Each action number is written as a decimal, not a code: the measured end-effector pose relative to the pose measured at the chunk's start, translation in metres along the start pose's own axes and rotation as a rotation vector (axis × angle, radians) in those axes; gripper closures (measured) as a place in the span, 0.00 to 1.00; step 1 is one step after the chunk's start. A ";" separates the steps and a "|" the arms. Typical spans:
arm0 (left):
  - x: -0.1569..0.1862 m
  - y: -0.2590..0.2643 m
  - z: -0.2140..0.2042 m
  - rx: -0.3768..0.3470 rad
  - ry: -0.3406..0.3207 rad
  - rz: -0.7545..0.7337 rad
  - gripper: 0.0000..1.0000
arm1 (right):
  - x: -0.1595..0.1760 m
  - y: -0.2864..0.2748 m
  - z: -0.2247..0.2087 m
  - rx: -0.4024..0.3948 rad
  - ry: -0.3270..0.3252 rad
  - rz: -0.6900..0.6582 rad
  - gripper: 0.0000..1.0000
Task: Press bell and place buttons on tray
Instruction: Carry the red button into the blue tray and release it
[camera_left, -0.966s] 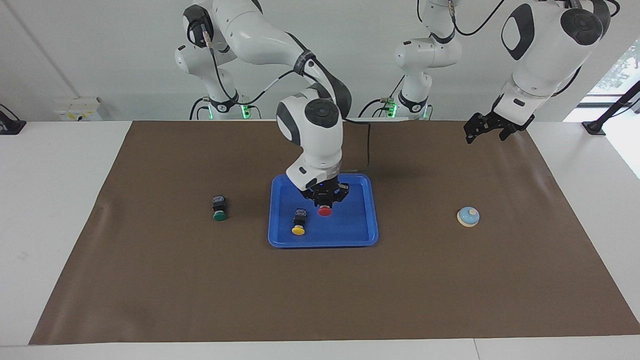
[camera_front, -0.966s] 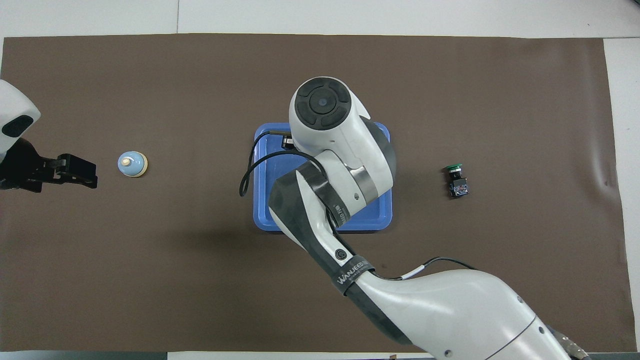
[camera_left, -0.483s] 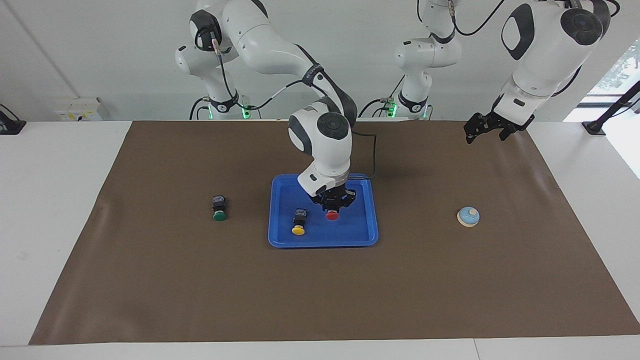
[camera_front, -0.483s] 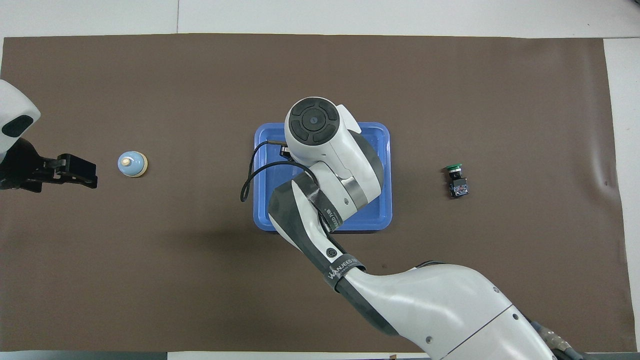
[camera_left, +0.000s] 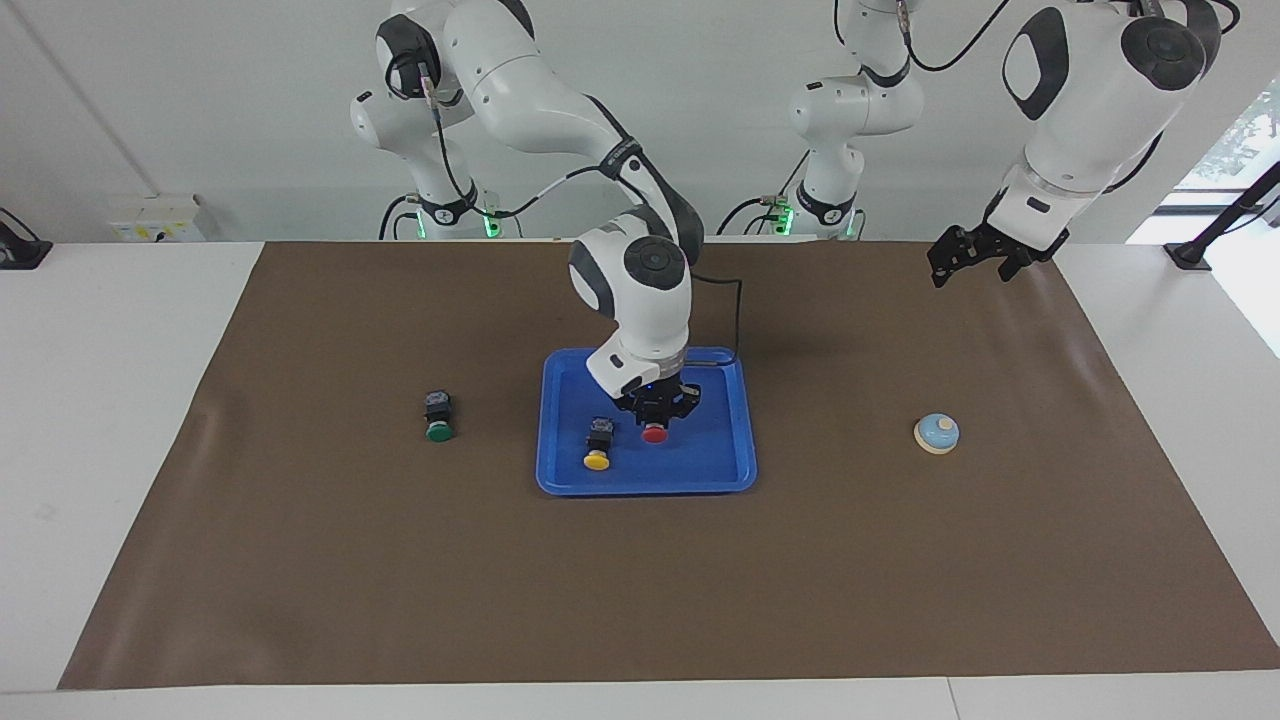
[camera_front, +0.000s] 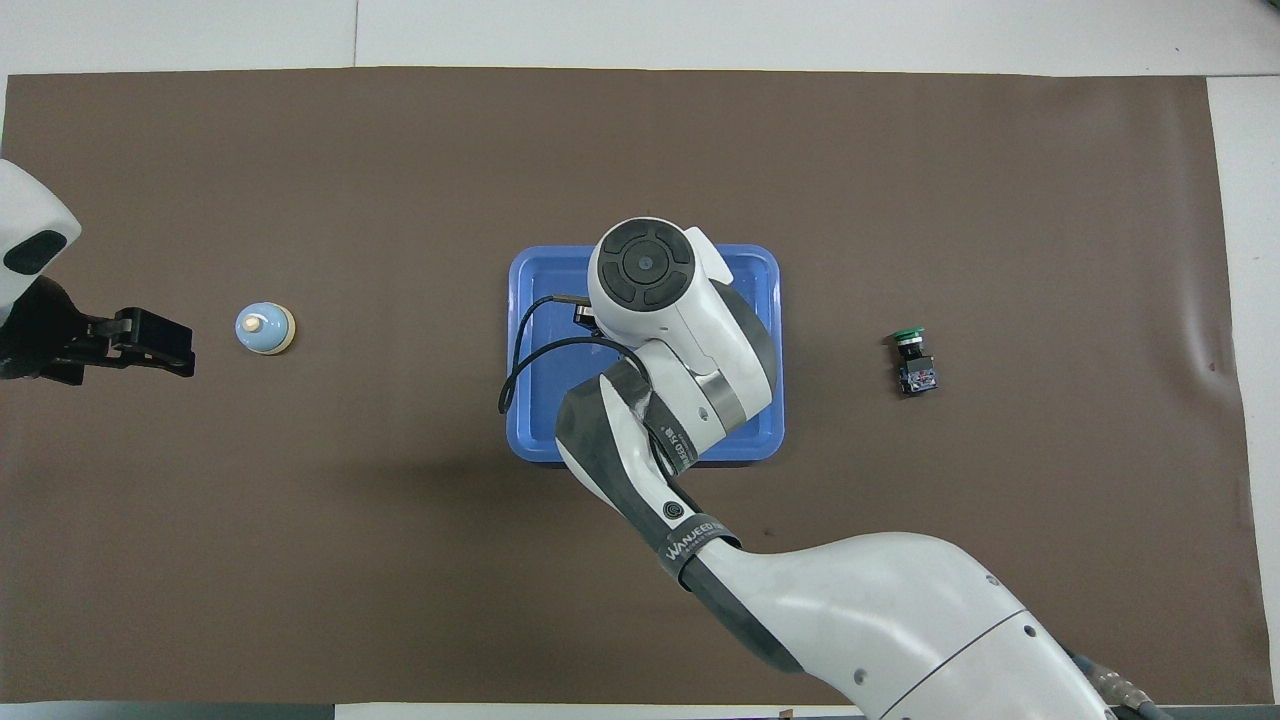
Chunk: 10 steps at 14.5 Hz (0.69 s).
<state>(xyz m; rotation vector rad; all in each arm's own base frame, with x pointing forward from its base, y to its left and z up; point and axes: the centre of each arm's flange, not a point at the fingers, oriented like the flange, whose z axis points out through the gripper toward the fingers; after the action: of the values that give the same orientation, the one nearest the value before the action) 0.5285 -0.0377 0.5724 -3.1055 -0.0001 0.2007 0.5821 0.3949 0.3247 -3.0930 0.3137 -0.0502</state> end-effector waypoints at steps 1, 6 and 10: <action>0.000 0.000 0.000 0.000 0.000 0.000 0.00 | -0.002 0.002 0.004 0.003 0.004 0.001 0.59; 0.000 0.000 0.000 0.000 0.000 0.000 0.00 | -0.006 0.006 0.002 0.000 -0.001 -0.001 0.23; 0.000 0.000 0.000 0.000 0.000 0.000 0.00 | 0.020 0.031 -0.026 -0.015 0.002 -0.047 0.00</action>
<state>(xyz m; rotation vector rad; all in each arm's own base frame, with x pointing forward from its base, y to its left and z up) 0.5285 -0.0377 0.5724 -3.1055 -0.0001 0.2006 0.5941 0.3595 0.3499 -3.1153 0.2421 -0.0516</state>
